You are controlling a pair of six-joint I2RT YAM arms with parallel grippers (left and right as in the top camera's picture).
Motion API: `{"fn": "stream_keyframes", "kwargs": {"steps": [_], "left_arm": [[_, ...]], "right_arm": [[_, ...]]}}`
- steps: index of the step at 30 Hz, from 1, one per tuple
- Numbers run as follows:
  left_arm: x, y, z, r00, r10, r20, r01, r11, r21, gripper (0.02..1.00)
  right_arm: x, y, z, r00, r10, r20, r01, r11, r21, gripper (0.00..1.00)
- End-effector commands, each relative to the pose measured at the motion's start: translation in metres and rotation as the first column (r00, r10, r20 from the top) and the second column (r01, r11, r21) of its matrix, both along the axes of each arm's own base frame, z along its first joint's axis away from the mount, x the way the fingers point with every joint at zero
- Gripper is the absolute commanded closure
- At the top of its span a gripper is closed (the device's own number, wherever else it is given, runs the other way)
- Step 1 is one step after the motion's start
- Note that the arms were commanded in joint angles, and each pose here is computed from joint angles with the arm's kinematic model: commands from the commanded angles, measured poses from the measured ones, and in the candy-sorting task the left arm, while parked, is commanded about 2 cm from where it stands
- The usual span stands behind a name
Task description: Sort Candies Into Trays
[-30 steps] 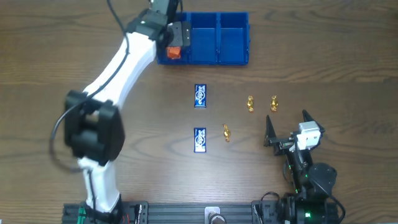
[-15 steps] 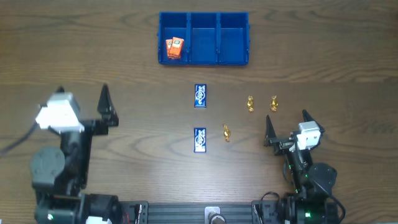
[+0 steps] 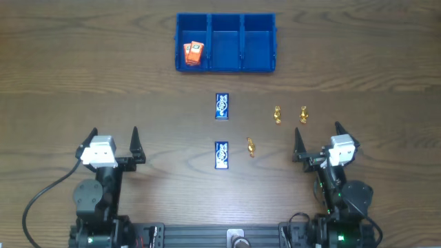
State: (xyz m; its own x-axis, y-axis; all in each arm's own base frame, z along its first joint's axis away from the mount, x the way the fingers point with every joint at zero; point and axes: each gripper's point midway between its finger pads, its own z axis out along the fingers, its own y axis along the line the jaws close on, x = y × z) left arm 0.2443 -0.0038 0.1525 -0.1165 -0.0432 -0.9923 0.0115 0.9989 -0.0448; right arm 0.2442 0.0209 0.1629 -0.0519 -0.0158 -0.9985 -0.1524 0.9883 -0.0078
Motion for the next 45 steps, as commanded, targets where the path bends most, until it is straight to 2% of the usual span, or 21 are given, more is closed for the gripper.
{"fn": "stream_keyframes", "kwargs": {"steps": [1,13,16,17,18,19,20,22,24,25,27,29,30,31,35,38,39,42,45], "left_arm": [[-0.001,-0.002,-0.016,0.999,-0.013,-0.041,0.013,1.000,0.002,0.020],[-0.001,-0.002,-0.016,0.999,-0.013,-0.041,0.013,1.000,0.002,0.020],[-0.001,-0.002,-0.016,0.999,-0.014,-0.041,0.014,1.000,0.001,0.020],[-0.001,-0.002,-0.016,0.999,-0.013,-0.041,0.013,1.000,0.002,0.020],[-0.001,-0.002,-0.016,0.999,-0.013,-0.041,0.013,1.000,0.002,0.020],[-0.001,-0.002,-0.016,0.999,-0.013,-0.041,0.013,1.000,0.002,0.020],[-0.001,-0.002,-0.016,0.999,-0.013,-0.041,0.013,1.000,0.002,0.020],[-0.001,-0.002,-0.016,0.999,-0.013,-0.041,0.013,1.000,0.001,0.020],[-0.001,-0.002,-0.016,0.999,-0.013,-0.041,0.013,1.000,0.001,0.020],[-0.001,-0.002,-0.016,0.999,-0.013,-0.041,0.013,1.000,0.002,0.020],[-0.001,-0.002,-0.016,0.999,-0.013,-0.041,0.013,1.000,0.002,0.020],[-0.001,-0.002,-0.016,0.999,-0.013,-0.041,0.013,1.000,0.001,0.020],[-0.001,-0.002,-0.016,0.999,-0.013,-0.041,0.013,1.000,0.001,0.020],[-0.001,-0.002,-0.016,0.999,-0.013,-0.041,0.013,1.000,0.002,0.020],[-0.001,-0.002,-0.016,0.999,-0.013,-0.041,0.013,1.000,0.002,0.020],[-0.001,-0.002,-0.016,0.999,-0.013,-0.041,0.013,1.000,0.002,0.020],[-0.001,-0.002,-0.016,0.999,-0.013,-0.041,0.013,1.000,0.001,0.020],[-0.001,-0.002,-0.016,0.999,-0.013,-0.041,0.013,1.000,0.002,0.020],[-0.001,-0.002,-0.016,0.999,-0.013,-0.041,0.013,1.000,0.002,0.020]], "right_arm": [[0.000,0.000,-0.001,1.000,0.000,0.000,0.000,1.000,-0.011,0.003],[0.000,0.000,-0.001,1.000,0.000,0.001,0.000,1.000,-0.011,0.005],[0.000,0.000,0.012,0.999,0.002,0.055,-0.001,1.000,-0.013,0.003],[0.000,0.001,0.017,0.998,0.009,0.070,-0.010,1.000,0.015,0.001],[-0.001,0.004,0.023,0.996,0.022,0.082,-0.029,0.996,0.085,0.005],[-0.002,0.009,0.035,0.994,0.049,0.094,-0.070,0.969,0.238,0.003],[-0.003,0.017,0.045,0.992,0.092,0.090,-0.113,0.957,0.268,0.003],[-0.007,0.043,0.081,0.967,0.253,0.023,-0.249,0.927,0.280,0.003],[-0.002,0.059,0.111,0.931,0.350,-0.103,-0.304,0.902,0.307,0.003],[0.006,0.067,0.132,0.901,0.388,-0.195,-0.308,0.887,0.345,0.003],[0.020,0.091,0.146,0.815,0.454,-0.360,-0.335,0.876,0.347,0.003],[0.035,0.121,0.128,0.695,0.432,-0.574,-0.291,0.900,0.325,0.003],[0.041,0.141,0.100,0.602,0.361,-0.712,-0.223,0.933,0.284,0.003],[0.042,0.152,0.080,0.544,0.321,-0.775,-0.196,0.947,0.254,0.003],[0.027,0.204,-0.018,0.273,0.187,-0.944,-0.154,0.977,0.150,0.003],[0.005,0.228,-0.074,0.157,0.050,-0.986,-0.123,0.992,0.030,0.003],[-0.002,0.233,-0.088,0.122,0.023,-0.992,-0.114,0.993,0.009,0.003],[-0.015,0.237,-0.119,0.063,-0.060,-0.996,-0.091,0.994,-0.065,0.003],[-0.025,0.238,-0.138,0.019,-0.111,-0.994,-0.068,0.991,-0.112,0.003]]}}
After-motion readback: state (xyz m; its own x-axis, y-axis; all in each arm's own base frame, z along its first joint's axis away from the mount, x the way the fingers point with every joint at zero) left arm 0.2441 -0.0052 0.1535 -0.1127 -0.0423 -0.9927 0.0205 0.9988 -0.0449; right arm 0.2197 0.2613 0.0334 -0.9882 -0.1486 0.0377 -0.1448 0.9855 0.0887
